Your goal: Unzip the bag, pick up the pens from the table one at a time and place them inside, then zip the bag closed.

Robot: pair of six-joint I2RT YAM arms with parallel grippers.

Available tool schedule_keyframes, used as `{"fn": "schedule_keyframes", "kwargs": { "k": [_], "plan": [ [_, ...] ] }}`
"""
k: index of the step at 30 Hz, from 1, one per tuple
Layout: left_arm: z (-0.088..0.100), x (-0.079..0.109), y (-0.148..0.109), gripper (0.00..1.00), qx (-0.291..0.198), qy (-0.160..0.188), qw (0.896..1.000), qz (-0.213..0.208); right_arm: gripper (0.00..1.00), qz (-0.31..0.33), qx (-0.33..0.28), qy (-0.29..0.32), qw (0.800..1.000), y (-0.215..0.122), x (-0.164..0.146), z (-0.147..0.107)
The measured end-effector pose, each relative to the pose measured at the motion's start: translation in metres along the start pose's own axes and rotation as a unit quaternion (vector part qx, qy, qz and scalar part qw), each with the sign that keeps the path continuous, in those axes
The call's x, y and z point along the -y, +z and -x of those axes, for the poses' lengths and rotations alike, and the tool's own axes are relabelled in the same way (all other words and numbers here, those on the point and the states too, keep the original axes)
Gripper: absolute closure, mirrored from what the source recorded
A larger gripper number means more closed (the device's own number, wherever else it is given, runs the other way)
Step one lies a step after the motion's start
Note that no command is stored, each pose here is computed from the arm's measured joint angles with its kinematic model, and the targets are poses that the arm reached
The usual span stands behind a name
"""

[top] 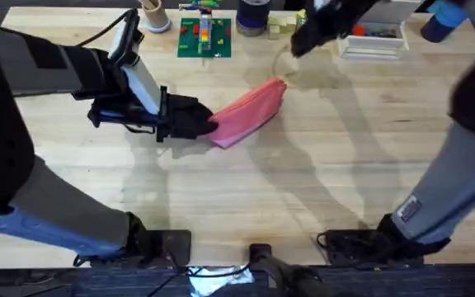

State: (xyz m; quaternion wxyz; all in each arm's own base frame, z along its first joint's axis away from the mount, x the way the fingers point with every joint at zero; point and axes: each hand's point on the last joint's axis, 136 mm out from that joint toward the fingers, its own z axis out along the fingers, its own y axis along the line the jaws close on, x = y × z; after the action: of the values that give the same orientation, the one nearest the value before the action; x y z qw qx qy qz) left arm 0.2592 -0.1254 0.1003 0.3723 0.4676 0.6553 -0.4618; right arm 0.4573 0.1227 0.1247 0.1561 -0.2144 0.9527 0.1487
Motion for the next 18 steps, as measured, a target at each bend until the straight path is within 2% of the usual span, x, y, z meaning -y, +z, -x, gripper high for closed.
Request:
{"fn": "schedule_keyframes", "kwargs": {
  "k": [2,4,5,6,7,11,13,18],
  "plan": [
    [0.000,0.000,0.000,0.958,0.000,0.000,1.000,0.000,0.971,-0.005,0.017,-0.015,1.000,-0.030,-0.010,0.002],
    [0.000,0.000,0.000,0.958,0.000,0.000,1.000,0.000,0.971,-0.004,0.016,-0.031,0.999,-0.059,-0.022,-0.008],
    [0.000,0.000,0.000,0.958,0.000,0.000,1.000,0.000,0.970,0.003,-0.010,-0.056,0.998,-0.092,-0.040,-0.034],
    [0.000,0.000,0.000,0.958,0.000,0.000,1.000,0.000,0.937,0.008,-0.023,-0.063,0.998,-0.101,-0.046,-0.045],
    [0.000,0.000,0.000,0.958,0.000,0.000,1.000,0.000,0.846,0.011,-0.034,-0.070,0.997,-0.108,-0.051,-0.054],
    [0.000,0.000,0.000,0.958,0.000,0.000,1.000,0.000,0.269,0.010,-0.025,-0.103,0.994,-0.128,-0.061,-0.061],
    [0.000,0.000,0.000,0.958,0.000,0.000,1.000,0.000,0.039,0.006,-0.015,-0.116,0.993,-0.137,-0.065,-0.061],
    [0.000,0.000,0.000,0.958,0.000,0.000,1.000,0.000,0.006,-0.006,0.016,-0.137,0.990,-0.165,-0.076,-0.065]
  ]
}}
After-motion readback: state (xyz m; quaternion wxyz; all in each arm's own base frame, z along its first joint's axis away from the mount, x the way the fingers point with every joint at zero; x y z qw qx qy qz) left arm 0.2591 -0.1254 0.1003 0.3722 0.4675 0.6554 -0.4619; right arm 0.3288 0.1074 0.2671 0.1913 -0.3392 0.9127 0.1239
